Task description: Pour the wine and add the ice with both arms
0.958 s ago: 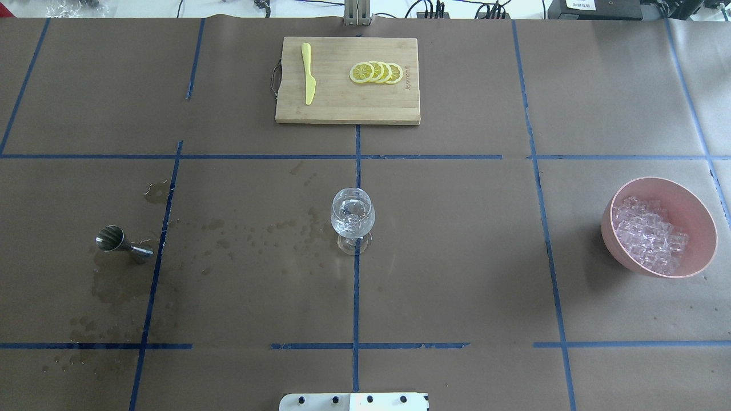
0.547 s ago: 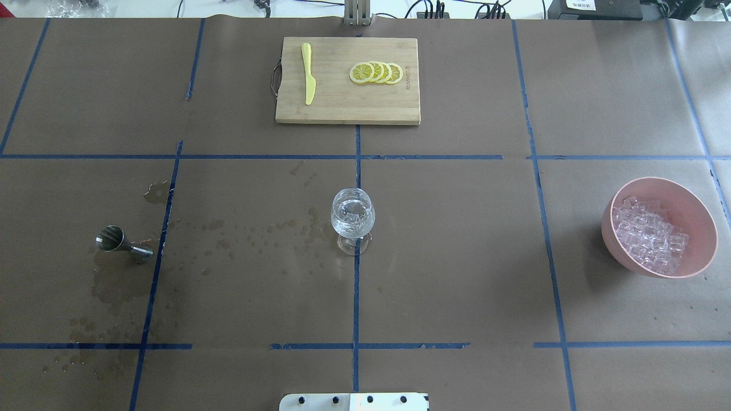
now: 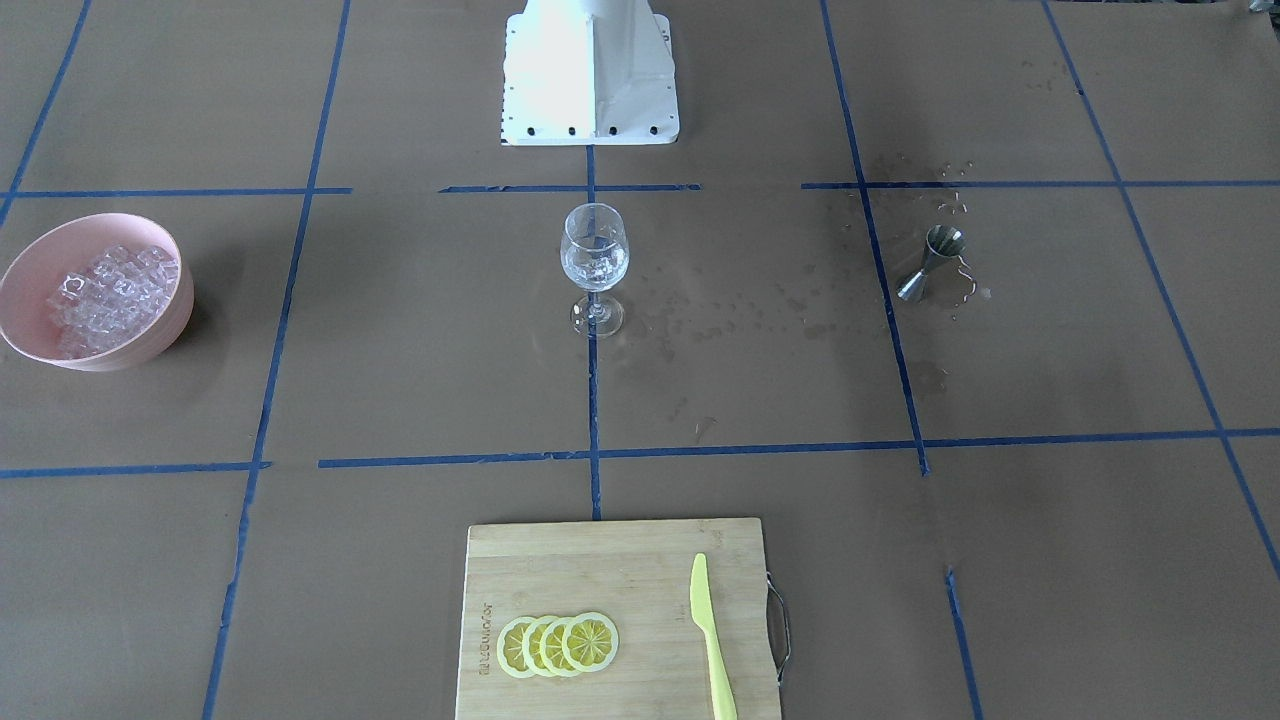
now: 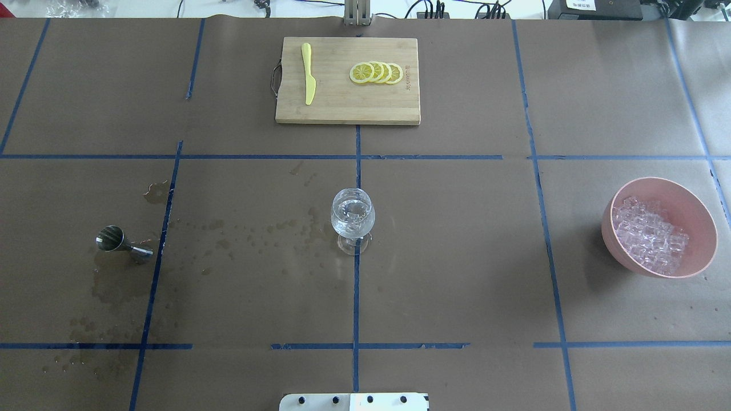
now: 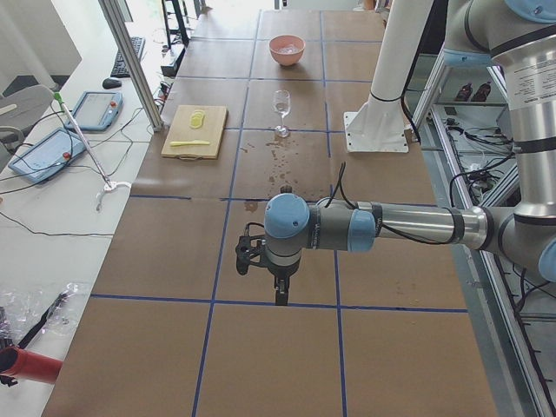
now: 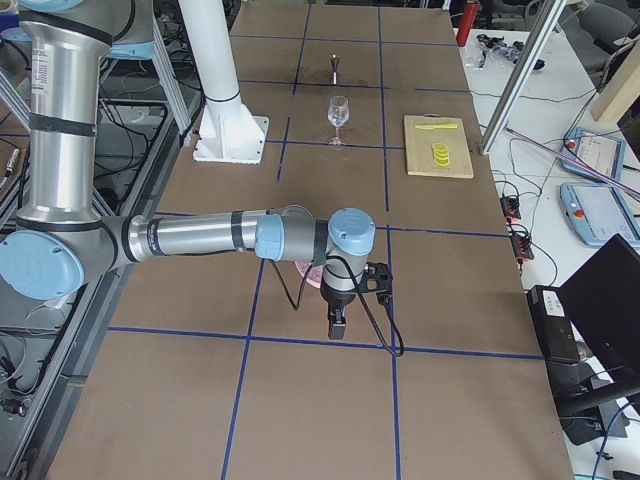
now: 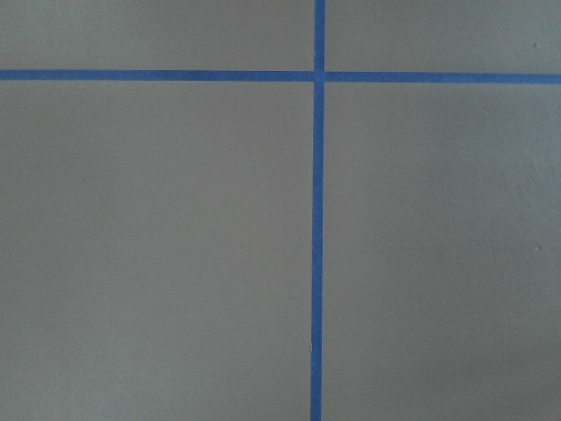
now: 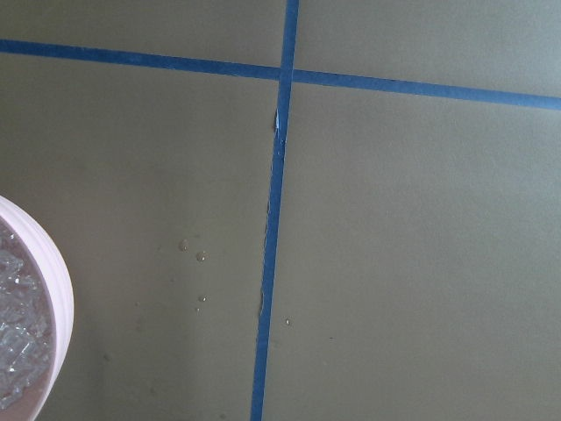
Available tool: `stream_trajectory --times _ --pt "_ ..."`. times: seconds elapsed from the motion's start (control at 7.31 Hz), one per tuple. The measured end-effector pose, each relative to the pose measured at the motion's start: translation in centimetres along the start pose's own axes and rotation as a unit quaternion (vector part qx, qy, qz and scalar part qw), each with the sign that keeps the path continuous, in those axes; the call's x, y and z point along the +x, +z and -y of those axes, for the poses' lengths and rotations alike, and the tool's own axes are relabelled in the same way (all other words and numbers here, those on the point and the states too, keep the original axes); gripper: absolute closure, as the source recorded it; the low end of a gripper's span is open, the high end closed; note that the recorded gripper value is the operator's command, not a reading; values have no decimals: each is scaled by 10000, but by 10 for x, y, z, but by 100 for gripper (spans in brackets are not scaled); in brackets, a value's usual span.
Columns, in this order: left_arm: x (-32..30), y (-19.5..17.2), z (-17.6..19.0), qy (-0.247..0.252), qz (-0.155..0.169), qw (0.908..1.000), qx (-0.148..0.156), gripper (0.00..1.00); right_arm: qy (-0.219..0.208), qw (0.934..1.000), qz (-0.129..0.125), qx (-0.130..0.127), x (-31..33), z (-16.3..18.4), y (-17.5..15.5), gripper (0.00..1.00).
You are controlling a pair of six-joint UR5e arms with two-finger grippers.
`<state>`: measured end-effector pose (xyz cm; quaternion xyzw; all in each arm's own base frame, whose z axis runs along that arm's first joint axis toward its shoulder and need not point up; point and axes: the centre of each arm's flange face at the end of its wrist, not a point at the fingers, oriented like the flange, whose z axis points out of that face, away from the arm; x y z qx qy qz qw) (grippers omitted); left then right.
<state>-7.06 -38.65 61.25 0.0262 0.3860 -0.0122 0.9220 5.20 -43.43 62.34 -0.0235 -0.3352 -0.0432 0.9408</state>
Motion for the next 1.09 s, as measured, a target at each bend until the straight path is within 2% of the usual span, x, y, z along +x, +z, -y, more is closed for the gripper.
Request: stream_trajectory --times 0.41,1.09 --pt "4 -4 3 55 -1 10000 53 0 72 9999 59 -81 10 0 14 0" --pt "11 -11 11 141 1 9998 138 0 30 9999 118 -23 6 3 9 0"
